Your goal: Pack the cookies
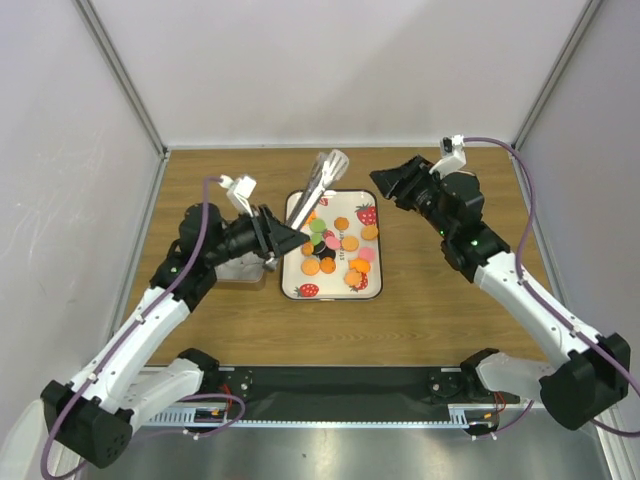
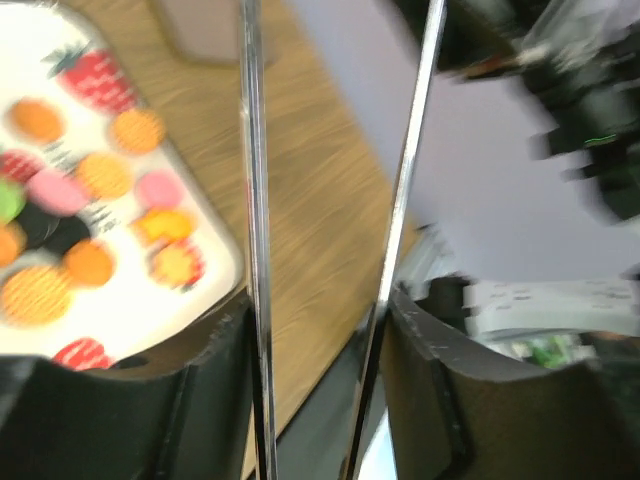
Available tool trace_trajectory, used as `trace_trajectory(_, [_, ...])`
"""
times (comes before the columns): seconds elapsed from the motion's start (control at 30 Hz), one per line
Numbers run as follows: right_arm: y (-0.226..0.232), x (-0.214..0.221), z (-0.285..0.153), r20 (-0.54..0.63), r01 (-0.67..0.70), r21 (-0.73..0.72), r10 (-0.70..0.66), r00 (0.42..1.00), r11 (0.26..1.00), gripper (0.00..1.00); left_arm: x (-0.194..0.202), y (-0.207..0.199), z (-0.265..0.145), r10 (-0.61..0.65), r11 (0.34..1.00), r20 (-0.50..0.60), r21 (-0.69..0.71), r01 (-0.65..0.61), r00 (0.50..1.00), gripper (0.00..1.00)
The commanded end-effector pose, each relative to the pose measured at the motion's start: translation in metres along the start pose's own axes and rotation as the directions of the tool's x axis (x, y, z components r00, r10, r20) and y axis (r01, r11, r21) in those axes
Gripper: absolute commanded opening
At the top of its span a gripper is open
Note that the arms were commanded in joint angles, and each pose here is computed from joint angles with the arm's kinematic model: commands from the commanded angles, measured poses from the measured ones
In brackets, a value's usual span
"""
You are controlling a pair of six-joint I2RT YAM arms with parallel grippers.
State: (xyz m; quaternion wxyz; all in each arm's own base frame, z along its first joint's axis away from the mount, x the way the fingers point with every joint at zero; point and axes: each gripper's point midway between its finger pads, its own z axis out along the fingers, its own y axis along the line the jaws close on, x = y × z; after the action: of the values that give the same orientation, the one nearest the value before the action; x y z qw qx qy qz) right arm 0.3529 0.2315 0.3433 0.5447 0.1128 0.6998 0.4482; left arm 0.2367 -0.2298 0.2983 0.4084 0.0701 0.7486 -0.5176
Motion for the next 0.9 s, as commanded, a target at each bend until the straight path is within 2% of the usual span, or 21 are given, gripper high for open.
trace_trajectory(0.0, [-0.027,0.001,-0.024,-0.090,0.203,0.126,-0.193,0.977,0.971,0.55,0.022,0.032,0.000,0.111,0.971,-0.076,-0.203,-0.125,0.991,0.51])
trace_trajectory(0.27, [-0.047,0.000,-0.043,-0.138,0.332,0.180,-0.311,0.940,0.926,0.55,0.078,0.071,0.001,0.122,0.882,-0.266,-0.412,-0.227,0.956,0.48])
trace_trajectory(0.53, [-0.060,0.020,-0.037,-0.227,0.387,0.151,-0.349,0.909,0.910,0.55,0.092,0.108,-0.024,0.104,0.761,-0.304,-0.589,-0.273,0.947,0.46])
trace_trajectory(0.87, [-0.068,0.032,-0.034,-0.266,0.389,0.132,-0.345,0.900,0.912,0.55,0.113,0.130,-0.033,0.064,0.708,-0.361,-0.640,-0.297,0.930,0.43])
